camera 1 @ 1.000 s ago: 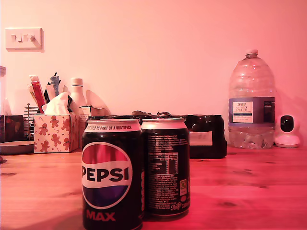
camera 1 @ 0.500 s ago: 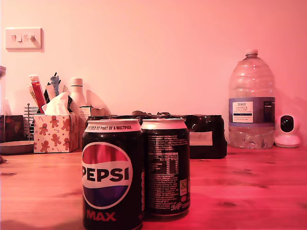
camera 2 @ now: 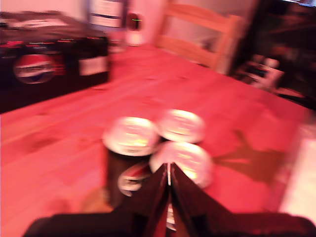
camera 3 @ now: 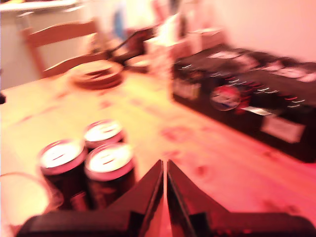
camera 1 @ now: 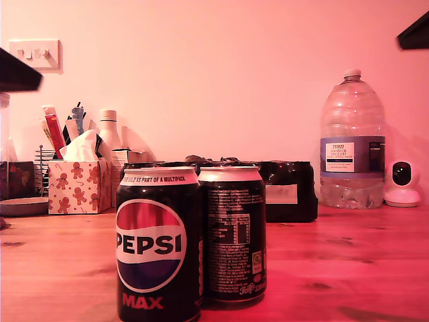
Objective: Stack up the Pepsi cans on top of each other
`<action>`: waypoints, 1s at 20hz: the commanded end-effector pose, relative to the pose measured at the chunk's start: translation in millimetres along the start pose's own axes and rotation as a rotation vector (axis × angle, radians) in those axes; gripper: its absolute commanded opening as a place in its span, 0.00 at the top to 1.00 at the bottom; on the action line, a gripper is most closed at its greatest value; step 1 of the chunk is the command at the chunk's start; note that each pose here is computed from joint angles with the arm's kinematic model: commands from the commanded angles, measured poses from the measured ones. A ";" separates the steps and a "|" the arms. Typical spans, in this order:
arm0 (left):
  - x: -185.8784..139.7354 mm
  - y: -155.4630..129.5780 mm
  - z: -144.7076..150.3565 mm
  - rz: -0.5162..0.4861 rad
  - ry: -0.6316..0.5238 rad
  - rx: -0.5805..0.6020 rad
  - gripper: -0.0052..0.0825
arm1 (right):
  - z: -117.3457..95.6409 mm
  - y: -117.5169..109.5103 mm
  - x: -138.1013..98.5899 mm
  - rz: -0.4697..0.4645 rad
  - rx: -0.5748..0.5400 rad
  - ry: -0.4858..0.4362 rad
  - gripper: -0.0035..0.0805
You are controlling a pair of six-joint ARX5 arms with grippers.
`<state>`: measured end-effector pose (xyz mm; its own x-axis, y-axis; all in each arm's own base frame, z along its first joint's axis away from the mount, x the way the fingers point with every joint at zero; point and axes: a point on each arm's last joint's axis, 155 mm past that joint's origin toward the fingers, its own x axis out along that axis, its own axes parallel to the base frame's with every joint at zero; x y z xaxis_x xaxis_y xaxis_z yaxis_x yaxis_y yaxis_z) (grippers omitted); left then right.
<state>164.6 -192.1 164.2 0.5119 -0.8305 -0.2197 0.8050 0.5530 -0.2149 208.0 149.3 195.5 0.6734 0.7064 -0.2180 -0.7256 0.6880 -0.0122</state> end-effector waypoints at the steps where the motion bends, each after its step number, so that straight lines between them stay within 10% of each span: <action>1: -2.1 -3.1 -8.2 -0.005 -0.004 0.014 0.96 | -10.7 3.8 5.8 0.029 0.017 0.034 0.97; 10: -14.2 -16.1 -12.9 -0.024 -0.020 0.025 0.94 | -12.8 23.7 20.4 0.137 0.011 0.050 0.97; 15: -11.1 -14.1 -16.7 -0.024 -0.021 -0.025 0.18 | -12.8 23.0 20.7 0.131 0.008 0.050 0.97; 20: 0.2 -9.5 -40.1 -0.033 -0.003 -0.031 0.14 | -11.0 21.3 23.7 0.131 -0.003 0.043 0.97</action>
<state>144.3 -192.9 135.9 0.4915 -0.8472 -0.2017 0.8129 0.5294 -0.2428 206.7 177.4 184.4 0.5728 0.7800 -0.2519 -0.8033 0.5953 0.0165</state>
